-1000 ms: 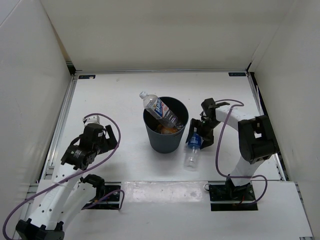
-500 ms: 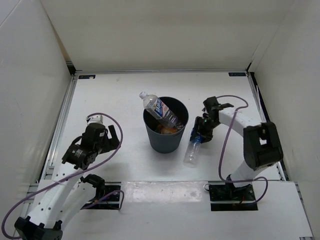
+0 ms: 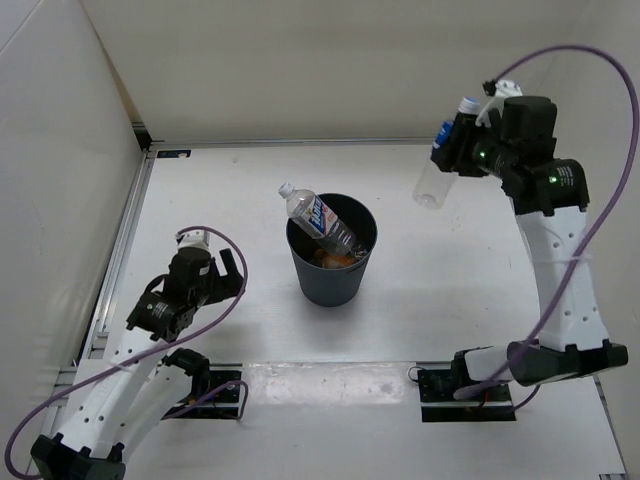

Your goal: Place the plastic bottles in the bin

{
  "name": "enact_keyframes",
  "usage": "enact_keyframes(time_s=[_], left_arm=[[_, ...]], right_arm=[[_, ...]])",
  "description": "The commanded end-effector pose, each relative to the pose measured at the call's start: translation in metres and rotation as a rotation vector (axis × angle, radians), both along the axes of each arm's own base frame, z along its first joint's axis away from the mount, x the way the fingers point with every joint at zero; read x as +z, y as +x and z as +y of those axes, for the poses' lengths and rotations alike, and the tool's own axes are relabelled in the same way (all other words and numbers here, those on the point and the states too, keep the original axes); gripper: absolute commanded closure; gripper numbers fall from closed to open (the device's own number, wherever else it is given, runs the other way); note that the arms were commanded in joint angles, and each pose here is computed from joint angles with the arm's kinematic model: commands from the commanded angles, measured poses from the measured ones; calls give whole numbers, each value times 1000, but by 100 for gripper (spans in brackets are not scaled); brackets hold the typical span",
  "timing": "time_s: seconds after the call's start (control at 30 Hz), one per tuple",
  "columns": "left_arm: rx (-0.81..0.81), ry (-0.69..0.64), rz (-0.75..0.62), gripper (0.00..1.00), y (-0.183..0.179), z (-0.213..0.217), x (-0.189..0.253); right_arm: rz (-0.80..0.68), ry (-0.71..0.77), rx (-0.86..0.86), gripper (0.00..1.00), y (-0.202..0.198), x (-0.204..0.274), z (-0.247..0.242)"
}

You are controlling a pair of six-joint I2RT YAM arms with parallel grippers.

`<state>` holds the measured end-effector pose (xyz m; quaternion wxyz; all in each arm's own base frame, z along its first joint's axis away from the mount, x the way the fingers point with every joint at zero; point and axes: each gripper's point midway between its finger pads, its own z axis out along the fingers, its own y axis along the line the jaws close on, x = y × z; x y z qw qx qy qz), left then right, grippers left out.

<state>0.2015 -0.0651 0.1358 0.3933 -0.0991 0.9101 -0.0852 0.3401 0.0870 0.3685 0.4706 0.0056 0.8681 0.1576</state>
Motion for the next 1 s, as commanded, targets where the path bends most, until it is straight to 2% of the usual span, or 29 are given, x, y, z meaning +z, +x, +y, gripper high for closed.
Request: enact_keyframes(time_s=[0.0, 0.2, 0.3, 0.33, 0.53, 0.7, 0.97], left_arm=[[-31, -16, -34, 1, 10, -8, 4], [-38, 0, -35, 1, 12, -8, 5], [-27, 0, -46, 1, 9, -5, 6], [-14, 1, -59, 1, 10, -2, 9], [13, 9, -78, 1, 7, 4, 14], [21, 9, -91, 1, 5, 6, 17], [15, 16, -96, 1, 7, 6, 18]], right_arm=[[-202, -75, 202, 100, -28, 69, 41], [-329, -87, 446, 100, -40, 99, 116], [-299, -113, 534, 100, -45, 78, 147], [-243, -131, 580, 100, -50, 53, 161], [-114, -175, 726, 100, -77, -13, 207], [-63, -214, 781, 100, -95, -47, 224], [-21, -231, 719, 100, -73, -77, 219]])
